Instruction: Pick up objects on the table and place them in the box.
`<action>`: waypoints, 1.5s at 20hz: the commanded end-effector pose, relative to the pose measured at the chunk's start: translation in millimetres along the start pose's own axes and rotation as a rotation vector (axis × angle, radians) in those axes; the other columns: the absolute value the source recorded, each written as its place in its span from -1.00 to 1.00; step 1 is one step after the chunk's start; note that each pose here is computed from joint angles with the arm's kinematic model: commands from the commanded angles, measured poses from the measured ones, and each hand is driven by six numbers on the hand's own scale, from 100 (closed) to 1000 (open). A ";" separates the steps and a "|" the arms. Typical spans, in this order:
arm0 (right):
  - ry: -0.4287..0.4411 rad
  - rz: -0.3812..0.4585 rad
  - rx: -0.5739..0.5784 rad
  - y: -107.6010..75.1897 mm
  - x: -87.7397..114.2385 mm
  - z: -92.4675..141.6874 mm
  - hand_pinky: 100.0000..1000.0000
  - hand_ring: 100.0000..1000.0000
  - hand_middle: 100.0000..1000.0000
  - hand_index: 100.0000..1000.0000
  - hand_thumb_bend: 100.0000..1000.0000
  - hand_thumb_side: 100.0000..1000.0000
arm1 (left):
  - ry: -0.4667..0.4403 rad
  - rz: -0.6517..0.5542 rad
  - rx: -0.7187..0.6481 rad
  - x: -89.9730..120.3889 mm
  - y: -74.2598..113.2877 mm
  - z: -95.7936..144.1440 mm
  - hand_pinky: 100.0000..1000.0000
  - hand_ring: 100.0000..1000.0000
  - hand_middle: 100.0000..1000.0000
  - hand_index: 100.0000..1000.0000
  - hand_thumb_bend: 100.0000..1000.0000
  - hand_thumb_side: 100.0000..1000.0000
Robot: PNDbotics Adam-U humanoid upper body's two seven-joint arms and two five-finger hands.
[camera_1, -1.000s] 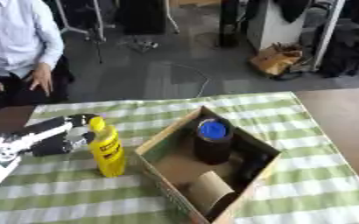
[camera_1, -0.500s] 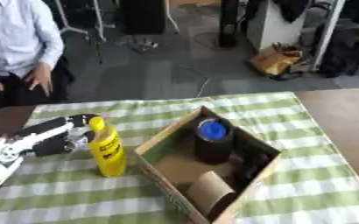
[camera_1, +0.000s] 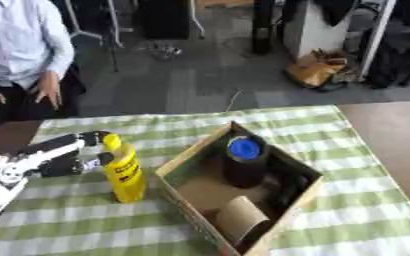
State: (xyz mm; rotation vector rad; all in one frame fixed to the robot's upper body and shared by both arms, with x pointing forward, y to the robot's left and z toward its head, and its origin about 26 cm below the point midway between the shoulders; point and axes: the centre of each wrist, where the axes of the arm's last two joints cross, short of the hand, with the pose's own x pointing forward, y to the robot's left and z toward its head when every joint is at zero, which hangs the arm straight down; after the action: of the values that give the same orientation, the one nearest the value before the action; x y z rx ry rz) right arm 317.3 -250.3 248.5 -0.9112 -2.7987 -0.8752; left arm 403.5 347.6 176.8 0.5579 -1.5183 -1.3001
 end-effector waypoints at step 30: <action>-0.026 -0.037 -0.016 2.3 4.8 -4.5 0.54 0.40 0.29 0.10 -1.00 1.00 | 0.034 -0.133 0.023 15.4 37.8 5.2 1.00 1.00 1.00 1.00 -0.40 1.00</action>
State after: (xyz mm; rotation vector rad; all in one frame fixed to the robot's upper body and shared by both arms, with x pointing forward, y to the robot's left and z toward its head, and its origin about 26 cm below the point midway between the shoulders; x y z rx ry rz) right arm 317.2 -249.3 246.9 -0.9031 -2.7963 -0.8695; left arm 403.6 342.3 202.1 0.6515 -1.4915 -1.3552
